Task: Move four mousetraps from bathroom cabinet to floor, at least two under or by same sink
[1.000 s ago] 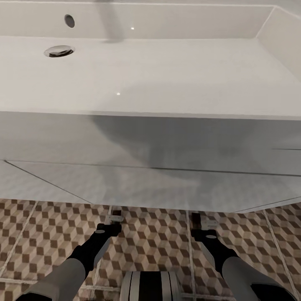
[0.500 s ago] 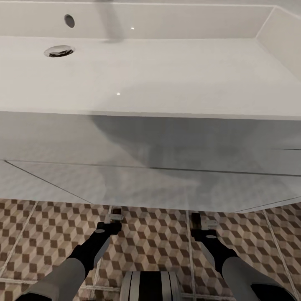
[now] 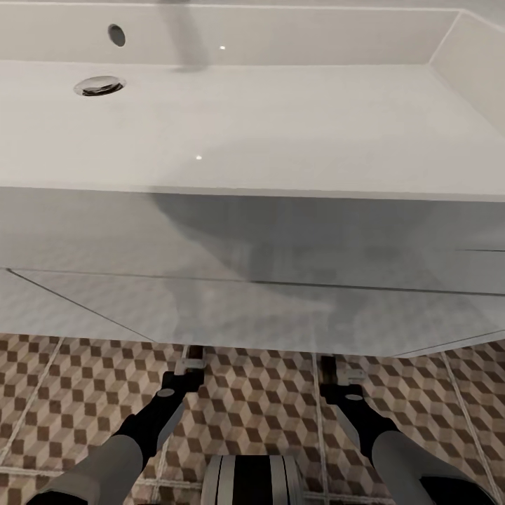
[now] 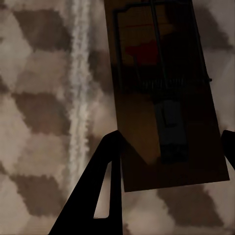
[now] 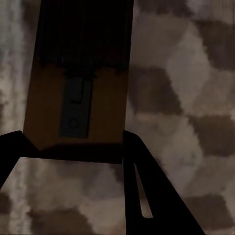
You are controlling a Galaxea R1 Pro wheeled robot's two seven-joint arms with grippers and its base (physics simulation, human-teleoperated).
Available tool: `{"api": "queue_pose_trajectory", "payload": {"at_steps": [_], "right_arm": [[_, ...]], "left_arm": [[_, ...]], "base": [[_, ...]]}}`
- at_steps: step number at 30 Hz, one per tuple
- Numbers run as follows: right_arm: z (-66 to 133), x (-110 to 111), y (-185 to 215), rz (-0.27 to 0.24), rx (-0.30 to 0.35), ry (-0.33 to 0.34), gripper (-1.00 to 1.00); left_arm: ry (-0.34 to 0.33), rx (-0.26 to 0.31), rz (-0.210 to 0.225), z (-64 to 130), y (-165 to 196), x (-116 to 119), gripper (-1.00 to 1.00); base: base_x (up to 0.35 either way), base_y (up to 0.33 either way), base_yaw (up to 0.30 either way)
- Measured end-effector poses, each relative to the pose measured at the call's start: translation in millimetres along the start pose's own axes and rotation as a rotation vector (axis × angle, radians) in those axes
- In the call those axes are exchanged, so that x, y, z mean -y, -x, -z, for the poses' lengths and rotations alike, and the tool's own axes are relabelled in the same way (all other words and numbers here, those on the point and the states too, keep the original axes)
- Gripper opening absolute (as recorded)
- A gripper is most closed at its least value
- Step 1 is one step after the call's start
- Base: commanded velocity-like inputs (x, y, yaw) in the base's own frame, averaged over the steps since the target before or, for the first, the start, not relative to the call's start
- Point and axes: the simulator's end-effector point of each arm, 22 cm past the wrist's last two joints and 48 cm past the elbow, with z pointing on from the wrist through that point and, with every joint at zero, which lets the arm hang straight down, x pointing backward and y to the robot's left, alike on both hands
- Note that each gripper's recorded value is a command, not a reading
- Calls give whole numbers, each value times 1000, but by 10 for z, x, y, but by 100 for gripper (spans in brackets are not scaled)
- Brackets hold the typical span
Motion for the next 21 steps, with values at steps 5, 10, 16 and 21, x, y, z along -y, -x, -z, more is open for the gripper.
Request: {"api": "queue_pose_trajectory", "payload": {"at_steps": [5, 10, 16, 21], "right_arm": [[-3, 26, 23, -2, 10, -5, -100], [1, 4, 37, -3, 16, -3, -100], [6, -9, 117, -12, 52, -2, -100], [7, -10, 130, -13, 57, -2, -100]], "left_arm": [[1, -2, -3, -1, -13, -6, -100], [1, 0, -5, -1, -6, -12, -100], [-1, 2, -9, 1, 2, 7, -100], [-3, 3, -12, 2, 5, 18, -100]], "base": [[0, 0, 0], [0, 0, 0], [0, 0, 0], [1, 0, 0]]}}
